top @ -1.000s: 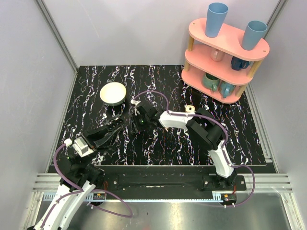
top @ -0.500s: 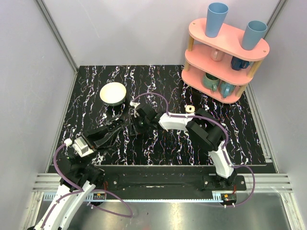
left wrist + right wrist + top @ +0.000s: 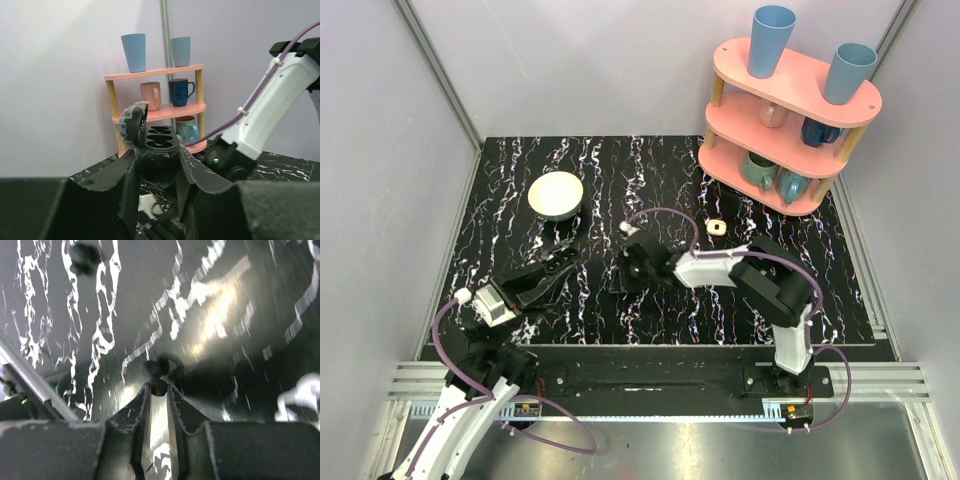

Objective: Insert the wireless bluetooth earbuds into the charging case
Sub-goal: Move the right earbud to the center of the board, then pick up the right earbud from the center of the board.

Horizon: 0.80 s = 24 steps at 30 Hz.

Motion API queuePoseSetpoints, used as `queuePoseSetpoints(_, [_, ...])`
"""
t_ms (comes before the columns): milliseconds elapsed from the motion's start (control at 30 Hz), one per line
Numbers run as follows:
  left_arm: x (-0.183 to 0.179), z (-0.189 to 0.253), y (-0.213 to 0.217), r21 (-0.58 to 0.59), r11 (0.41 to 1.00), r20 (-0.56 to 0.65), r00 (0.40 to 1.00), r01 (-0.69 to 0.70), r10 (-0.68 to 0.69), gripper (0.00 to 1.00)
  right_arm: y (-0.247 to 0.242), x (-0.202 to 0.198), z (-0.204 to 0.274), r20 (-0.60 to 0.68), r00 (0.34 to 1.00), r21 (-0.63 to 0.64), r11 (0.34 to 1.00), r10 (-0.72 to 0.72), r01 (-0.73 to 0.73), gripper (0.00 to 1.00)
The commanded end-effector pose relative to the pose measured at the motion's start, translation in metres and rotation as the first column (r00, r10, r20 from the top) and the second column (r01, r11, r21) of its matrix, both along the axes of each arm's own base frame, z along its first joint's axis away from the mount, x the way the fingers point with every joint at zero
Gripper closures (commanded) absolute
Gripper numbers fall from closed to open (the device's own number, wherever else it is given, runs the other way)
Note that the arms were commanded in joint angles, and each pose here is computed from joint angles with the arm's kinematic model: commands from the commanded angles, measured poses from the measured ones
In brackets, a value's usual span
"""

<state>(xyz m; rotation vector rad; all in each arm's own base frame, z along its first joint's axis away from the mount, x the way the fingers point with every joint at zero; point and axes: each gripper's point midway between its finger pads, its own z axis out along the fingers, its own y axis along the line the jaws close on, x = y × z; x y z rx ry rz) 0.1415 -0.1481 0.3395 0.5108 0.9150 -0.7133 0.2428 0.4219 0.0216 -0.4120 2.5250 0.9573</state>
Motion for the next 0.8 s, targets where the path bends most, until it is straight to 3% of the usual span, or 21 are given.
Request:
queuePoseSetpoints(0, [-0.02, 0.024, 0.01, -0.051, 0.999, 0.085, 0.996, 0.012, -0.008, 1.0, -0.013, -0.006, 0.035, -0.099, 0.969, 0.182, 0.953, -0.225, 0.24, 0.82])
queuePoseSetpoints(33, [-0.02, 0.024, 0.01, -0.051, 0.999, 0.082, 0.997, 0.011, -0.007, 1.0, -0.03, -0.013, 0.02, -0.128, 0.951, 0.153, 0.942, -0.28, 0.298, 0.82])
queuePoseSetpoints(133, [-0.02, 0.023, 0.009, -0.05, 0.999, 0.08, 0.997, 0.012, -0.008, 1.0, -0.043, -0.017, 0.031, -0.25, 0.877, 0.224, 0.857, -0.41, 0.464, 0.78])
queuePoseSetpoints(267, [-0.018, 0.023, 0.009, -0.047, 0.999, 0.079, 0.997, 0.011, -0.007, 1.0, -0.038, -0.024, 0.037, -0.243, 0.88, 0.229, 0.857, -0.408, 0.461, 0.47])
queuePoseSetpoints(300, [-0.018, 0.022, 0.009, -0.045, 0.999, 0.076, 0.997, 0.011, -0.007, 1.0, -0.034, -0.026, 0.041, -0.245, 0.889, 0.228, 0.868, -0.388, 0.442, 0.44])
queuePoseSetpoints(467, [-0.017, 0.023, 0.009, -0.043, 0.999, 0.074, 0.997, 0.008, -0.005, 1.0, -0.033, -0.028, 0.07, -0.104, 0.942, 0.251, 0.908, -0.319, 0.335, 0.44])
queuePoseSetpoints(600, [-0.017, 0.022, 0.009, -0.043, 0.999, 0.071, 0.997, 0.005, -0.002, 1.0, -0.063, -0.012, 0.073, 0.071, 0.928, 0.107, 0.927, -0.367, 0.359, 0.43])
queuePoseSetpoints(767, [-0.015, 0.022, 0.008, -0.039, 0.999, 0.07, 0.998, 0.005, -0.003, 1.0, -0.052, -0.018, 0.076, 0.218, 0.967, 0.065, 0.991, -0.132, 0.121, 0.45])
